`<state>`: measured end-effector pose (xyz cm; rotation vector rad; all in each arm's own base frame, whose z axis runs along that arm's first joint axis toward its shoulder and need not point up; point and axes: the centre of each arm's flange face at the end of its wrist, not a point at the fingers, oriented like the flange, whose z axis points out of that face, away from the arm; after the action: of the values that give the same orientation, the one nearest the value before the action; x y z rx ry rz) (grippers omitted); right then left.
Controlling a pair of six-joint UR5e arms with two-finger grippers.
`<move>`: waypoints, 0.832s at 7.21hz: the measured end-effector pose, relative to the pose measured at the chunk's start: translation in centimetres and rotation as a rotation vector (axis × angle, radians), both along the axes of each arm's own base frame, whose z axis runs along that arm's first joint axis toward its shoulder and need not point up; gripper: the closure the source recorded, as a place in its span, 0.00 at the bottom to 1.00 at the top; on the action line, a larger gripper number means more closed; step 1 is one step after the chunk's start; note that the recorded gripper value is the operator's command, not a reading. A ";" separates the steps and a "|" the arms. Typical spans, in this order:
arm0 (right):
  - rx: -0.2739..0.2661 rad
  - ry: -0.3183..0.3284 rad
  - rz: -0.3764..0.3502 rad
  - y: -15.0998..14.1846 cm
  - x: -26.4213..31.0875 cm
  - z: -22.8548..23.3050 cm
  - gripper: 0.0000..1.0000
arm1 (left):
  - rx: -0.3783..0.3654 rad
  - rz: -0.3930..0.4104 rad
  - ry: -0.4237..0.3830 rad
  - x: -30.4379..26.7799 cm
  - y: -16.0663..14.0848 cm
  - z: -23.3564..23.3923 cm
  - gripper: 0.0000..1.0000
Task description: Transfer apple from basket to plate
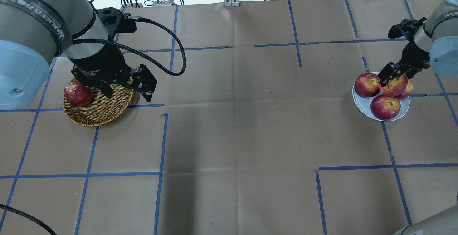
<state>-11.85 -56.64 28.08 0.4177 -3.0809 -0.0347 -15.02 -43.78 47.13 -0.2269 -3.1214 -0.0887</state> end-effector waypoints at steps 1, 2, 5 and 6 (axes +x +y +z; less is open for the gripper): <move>-0.035 0.012 0.006 -0.3 0.5 2.5 0.00 | -0.001 0.000 0.000 0.0 0.0 0.0 0.01; -0.062 0.021 0.015 -0.8 1.7 5.9 0.00 | -0.001 0.000 0.000 0.0 0.0 0.0 0.01; -0.024 0.000 -0.058 -1.7 10.4 15.6 0.00 | 0.000 0.000 0.000 0.0 0.0 0.0 0.01; -0.010 -0.003 -0.080 -0.8 14.2 17.7 0.00 | 0.001 0.001 0.000 0.0 0.0 0.0 0.01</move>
<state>2.40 -57.39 45.77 0.2943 -3.0976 -0.0206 -15.03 -43.78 47.12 -0.2260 -3.1212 -0.0901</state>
